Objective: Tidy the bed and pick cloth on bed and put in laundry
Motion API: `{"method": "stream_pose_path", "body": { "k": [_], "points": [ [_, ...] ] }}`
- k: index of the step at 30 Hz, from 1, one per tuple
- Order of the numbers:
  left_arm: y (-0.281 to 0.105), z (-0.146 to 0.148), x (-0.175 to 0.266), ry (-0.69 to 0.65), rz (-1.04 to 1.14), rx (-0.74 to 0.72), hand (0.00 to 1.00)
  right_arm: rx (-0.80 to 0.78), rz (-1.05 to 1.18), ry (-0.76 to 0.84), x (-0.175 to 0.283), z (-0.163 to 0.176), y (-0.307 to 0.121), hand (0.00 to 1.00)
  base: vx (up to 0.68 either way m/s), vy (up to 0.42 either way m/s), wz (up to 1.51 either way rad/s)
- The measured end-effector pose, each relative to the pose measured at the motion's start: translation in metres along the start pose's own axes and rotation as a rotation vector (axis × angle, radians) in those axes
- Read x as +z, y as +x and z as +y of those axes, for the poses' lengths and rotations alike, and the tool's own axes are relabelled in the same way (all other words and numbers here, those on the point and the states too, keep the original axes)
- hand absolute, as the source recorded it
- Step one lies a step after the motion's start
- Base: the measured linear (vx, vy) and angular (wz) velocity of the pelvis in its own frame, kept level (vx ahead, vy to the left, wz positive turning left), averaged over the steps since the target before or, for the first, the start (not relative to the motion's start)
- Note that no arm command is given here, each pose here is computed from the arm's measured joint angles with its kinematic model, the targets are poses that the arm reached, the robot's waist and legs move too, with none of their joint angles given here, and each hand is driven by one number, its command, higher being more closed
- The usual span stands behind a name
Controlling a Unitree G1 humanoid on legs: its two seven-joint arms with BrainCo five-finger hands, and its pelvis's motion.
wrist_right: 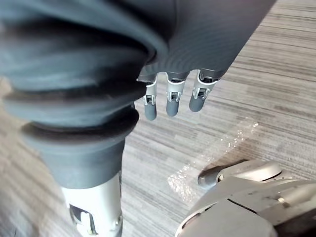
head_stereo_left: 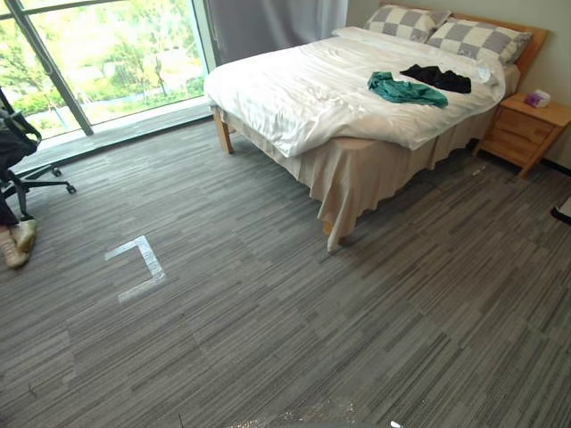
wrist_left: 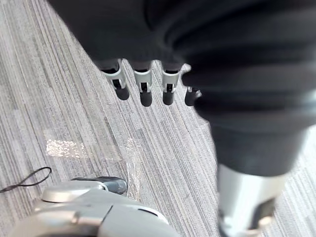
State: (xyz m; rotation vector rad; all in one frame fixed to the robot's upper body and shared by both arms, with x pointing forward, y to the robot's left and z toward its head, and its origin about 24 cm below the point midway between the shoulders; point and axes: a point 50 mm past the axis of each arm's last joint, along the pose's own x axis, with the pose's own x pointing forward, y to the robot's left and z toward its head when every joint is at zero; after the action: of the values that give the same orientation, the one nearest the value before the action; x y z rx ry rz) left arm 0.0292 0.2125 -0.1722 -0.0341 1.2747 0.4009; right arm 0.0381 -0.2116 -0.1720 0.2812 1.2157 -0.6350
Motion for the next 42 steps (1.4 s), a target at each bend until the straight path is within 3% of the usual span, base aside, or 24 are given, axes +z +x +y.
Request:
{"method": "stream_pose_path", "body": {
  "k": [31, 36, 42],
  "points": [
    [0.005, -0.006, 0.031, 0.043, -0.081, -0.025, 0.00, 0.026, -0.039, 0.066, 0.017, 0.009, 0.002, 0.00, -0.02, -0.004, -0.19],
    [0.006, -0.017, 0.056, 0.042, -0.143, -0.052, 0.00, 0.005, -0.018, 0.142, 0.008, 0.005, 0.001, 0.00, 0.29, -0.038, -0.08],
    [0.002, -0.055, 0.068, -0.008, -0.175, -0.134, 0.00, -0.011, -0.034, 0.176, 0.004, -0.004, -0.001, 0.00, 0.60, -0.332, 0.09]
  ]
}}
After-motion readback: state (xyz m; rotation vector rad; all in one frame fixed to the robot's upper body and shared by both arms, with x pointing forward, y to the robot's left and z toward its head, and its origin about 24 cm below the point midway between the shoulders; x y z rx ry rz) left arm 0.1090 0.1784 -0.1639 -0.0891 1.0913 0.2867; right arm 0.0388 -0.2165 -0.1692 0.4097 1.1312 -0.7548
